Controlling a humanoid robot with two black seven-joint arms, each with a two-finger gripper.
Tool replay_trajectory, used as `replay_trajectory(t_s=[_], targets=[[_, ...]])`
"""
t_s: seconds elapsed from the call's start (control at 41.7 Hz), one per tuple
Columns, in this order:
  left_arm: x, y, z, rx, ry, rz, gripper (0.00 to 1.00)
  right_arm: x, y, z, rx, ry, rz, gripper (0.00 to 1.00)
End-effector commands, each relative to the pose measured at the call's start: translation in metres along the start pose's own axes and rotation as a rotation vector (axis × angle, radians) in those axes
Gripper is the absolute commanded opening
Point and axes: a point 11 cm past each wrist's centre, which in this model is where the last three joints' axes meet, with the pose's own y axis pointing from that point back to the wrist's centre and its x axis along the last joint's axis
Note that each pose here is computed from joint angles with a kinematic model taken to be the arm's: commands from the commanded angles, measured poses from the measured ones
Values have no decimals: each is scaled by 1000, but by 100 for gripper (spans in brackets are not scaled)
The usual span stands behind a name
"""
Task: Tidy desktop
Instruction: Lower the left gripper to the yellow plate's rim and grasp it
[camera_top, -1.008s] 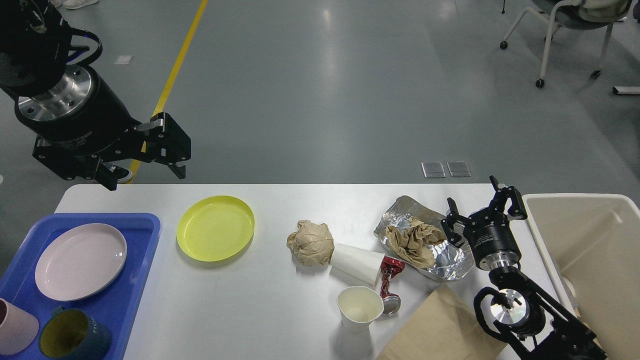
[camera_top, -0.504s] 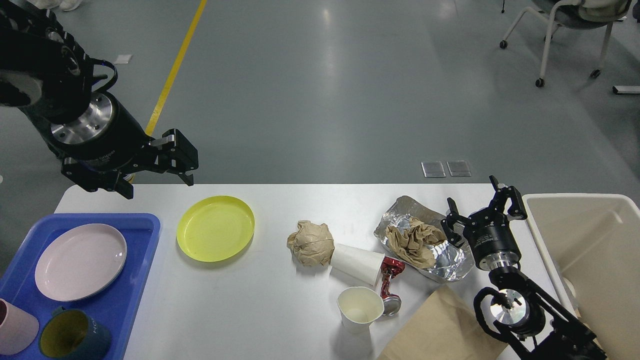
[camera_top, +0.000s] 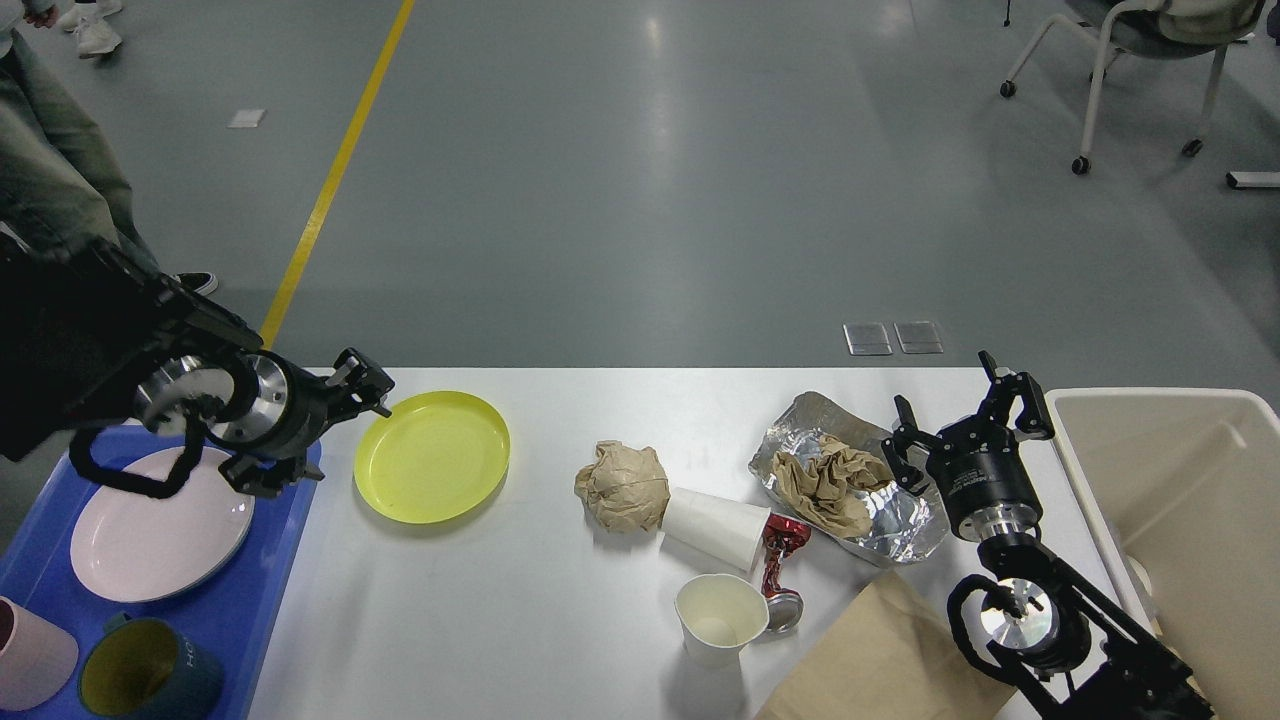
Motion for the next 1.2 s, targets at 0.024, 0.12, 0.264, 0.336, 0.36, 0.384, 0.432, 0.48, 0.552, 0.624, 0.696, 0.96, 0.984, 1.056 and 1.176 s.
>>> replay_trajectory(t_s=[0.024,0.12,0.264,0.336,0.36,0.384,0.432,0.48,0.552,0.624,0.696,0.96,0.984,1.056,1.176], targets=[[-11,-43,-29,14,109,60,93,0,0,0,0,0,0,100],[-4,-66,-46,8,133,63,95,0,0,0,0,0,0,100],[-3,-85,-57,-20,143,58,95,0,0,0,0,0,0,100],[-8,-95,-63,-26,189,41,94,0,0,0,0,0,0,100],[-10,-96,-62,-33,199,35,95,0,0,0,0,0,0,100],[-10,-97,-62,-37,206,31,95,0,0,0,0,0,0,100],[-7,-98,-60,-46,216,38,95,0,0,0,0,0,0,100],[-3,-100,-60,-52,222,48,95,0,0,0,0,0,0,100],[4,-103,-59,-65,227,69,95,0,0,0,0,0,0,100],[2,-113,-60,-84,245,64,96,0,0,0,0,0,0,100],[-6,-123,-67,-88,266,53,96,0,0,0,0,0,0,100],[-19,-139,-66,-126,325,29,95,0,0,0,0,0,0,100],[-20,-140,-65,-127,323,28,95,0,0,0,2,0,0,100],[-19,-139,-64,-129,323,29,93,0,0,0,0,0,0,100],[-18,-140,-64,-130,321,33,86,0,0,0,0,0,0,100]])
